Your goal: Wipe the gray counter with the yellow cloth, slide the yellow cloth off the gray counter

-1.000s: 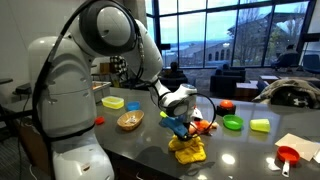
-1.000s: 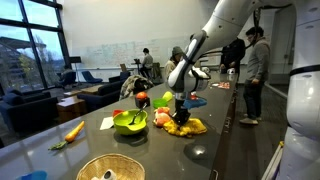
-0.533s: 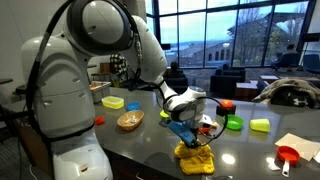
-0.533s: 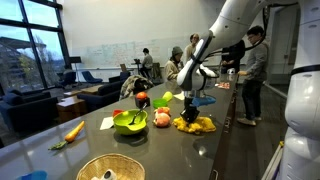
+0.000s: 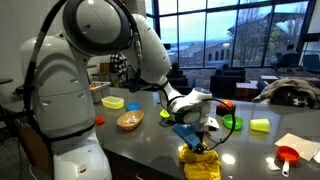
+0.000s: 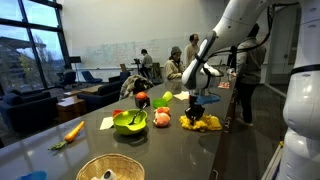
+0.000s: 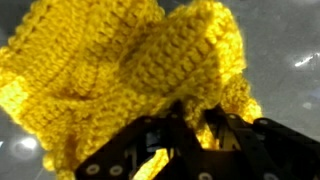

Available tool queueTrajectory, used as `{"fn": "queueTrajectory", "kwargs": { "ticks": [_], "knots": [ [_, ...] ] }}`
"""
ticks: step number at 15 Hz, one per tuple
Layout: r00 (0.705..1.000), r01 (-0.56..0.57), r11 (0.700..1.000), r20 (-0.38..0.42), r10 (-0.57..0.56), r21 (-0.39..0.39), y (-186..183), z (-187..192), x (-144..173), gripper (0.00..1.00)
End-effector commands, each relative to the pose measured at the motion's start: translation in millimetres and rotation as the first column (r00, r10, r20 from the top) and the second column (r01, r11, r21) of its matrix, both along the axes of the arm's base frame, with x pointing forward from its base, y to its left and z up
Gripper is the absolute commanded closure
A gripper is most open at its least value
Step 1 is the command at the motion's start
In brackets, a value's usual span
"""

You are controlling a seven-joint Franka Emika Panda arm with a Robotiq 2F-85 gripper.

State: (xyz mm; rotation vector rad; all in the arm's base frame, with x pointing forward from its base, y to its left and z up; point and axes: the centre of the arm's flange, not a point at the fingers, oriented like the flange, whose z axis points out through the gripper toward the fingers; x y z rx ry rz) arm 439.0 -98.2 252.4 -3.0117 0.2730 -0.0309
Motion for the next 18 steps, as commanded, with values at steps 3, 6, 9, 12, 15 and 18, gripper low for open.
{"fn": "queueTrajectory", "kwargs": {
  "ticks": [3,6,9,12,15,18],
  "knots": [
    [1.0,0.0,1.0,0.0,0.0,0.0,0.0,0.0,0.0,0.42],
    [1.0,-0.024,0.999,0.005,0.025,-0.032,12.5,15.0,16.9,0.32],
    [0.996,-0.091,0.992,0.006,0.092,-0.084,47.1,39.1,39.8,0.13],
    [0.988,-0.151,0.981,0.015,0.154,-0.119,92.3,62.4,56.8,0.0],
    [0.98,-0.194,0.974,0.016,0.198,-0.118,132.4,68.8,63.4,0.0],
    [0.976,-0.218,0.966,-0.018,0.218,-0.137,152.0,59.5,55.6,0.0]
  ]
}}
